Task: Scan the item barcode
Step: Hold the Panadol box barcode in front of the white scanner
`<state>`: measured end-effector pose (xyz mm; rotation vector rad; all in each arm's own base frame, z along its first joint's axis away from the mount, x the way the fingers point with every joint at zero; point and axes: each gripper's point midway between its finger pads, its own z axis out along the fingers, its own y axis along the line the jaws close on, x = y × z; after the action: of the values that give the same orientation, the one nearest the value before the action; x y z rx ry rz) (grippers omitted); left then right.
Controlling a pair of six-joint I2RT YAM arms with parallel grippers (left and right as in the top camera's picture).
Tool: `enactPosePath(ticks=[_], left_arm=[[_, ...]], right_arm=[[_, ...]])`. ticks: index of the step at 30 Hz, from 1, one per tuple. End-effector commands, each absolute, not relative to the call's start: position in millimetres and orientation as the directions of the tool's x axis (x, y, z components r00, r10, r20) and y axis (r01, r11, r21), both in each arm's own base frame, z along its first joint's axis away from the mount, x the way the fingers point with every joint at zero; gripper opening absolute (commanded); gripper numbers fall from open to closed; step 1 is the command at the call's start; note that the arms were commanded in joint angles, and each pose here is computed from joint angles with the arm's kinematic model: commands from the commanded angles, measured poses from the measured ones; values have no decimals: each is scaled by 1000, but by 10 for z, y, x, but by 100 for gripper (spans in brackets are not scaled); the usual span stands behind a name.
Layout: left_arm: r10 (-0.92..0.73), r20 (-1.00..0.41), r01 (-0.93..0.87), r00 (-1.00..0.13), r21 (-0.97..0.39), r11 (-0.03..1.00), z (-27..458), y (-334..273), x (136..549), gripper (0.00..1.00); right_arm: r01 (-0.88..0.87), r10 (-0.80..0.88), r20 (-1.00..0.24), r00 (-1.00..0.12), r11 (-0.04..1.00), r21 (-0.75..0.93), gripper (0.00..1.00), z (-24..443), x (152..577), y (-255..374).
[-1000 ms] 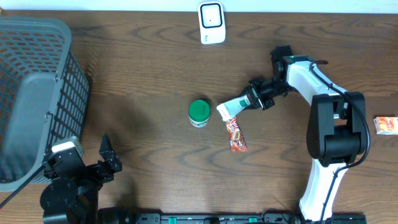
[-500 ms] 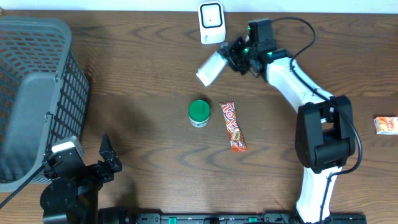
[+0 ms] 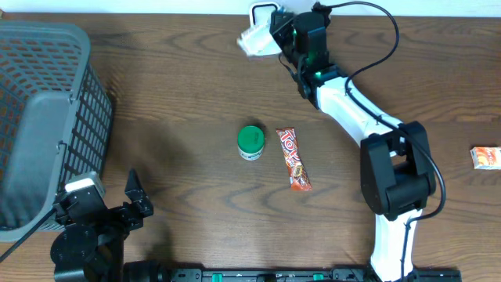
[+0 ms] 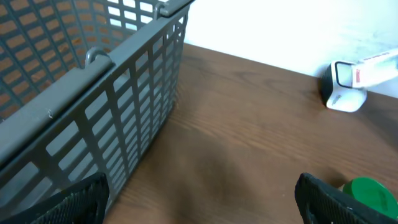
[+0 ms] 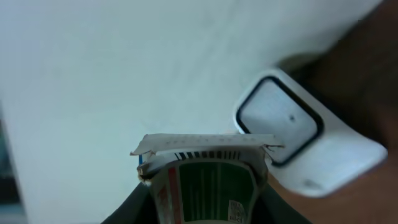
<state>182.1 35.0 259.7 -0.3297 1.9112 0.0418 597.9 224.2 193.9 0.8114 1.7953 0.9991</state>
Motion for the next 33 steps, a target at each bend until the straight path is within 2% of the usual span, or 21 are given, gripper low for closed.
enactPosePath(ticks=[1, 4, 8, 13, 27, 29, 31, 33], left_arm=[[-214, -924, -261, -316, -132, 956, 2601, 373, 1819, 96], [-214, -924, -261, -316, -132, 956, 2601, 373, 1819, 96], [-214, -924, -261, -316, -132, 956, 2601, 373, 1819, 96], [-214, -924, -261, -316, -132, 956, 2601, 373, 1819, 96], [-214, -924, -261, -316, -132, 956, 2601, 373, 1819, 96], [-214, -924, -261, -316, -132, 956, 2601, 373, 1819, 96], [-214, -924, -261, -316, -132, 956, 2601, 373, 1819, 96], [-214, -924, -261, -316, -132, 956, 2601, 373, 1819, 96]], right_arm=[[133, 918, -343, -200, 373, 918, 27, 1799, 6225, 1956], [52, 939, -326, -112, 334, 941, 26, 1795, 6359, 1847], [-9, 967, -252, -28, 251, 968, 24, 1480, 6503, 1699], [-9, 967, -252, -27, 252, 968, 22, 1270, 6664, 1675], [-52, 970, -234, -68, 231, 972, 20, 1470, 6878, 1788], [-123, 942, -319, -103, 306, 944, 17, 1614, 6867, 1891], [-212, 898, -427, -110, 398, 892, 18, 1823, 6834, 1980], [-237, 879, -458, -129, 422, 875, 20, 1999, 6808, 2024]])
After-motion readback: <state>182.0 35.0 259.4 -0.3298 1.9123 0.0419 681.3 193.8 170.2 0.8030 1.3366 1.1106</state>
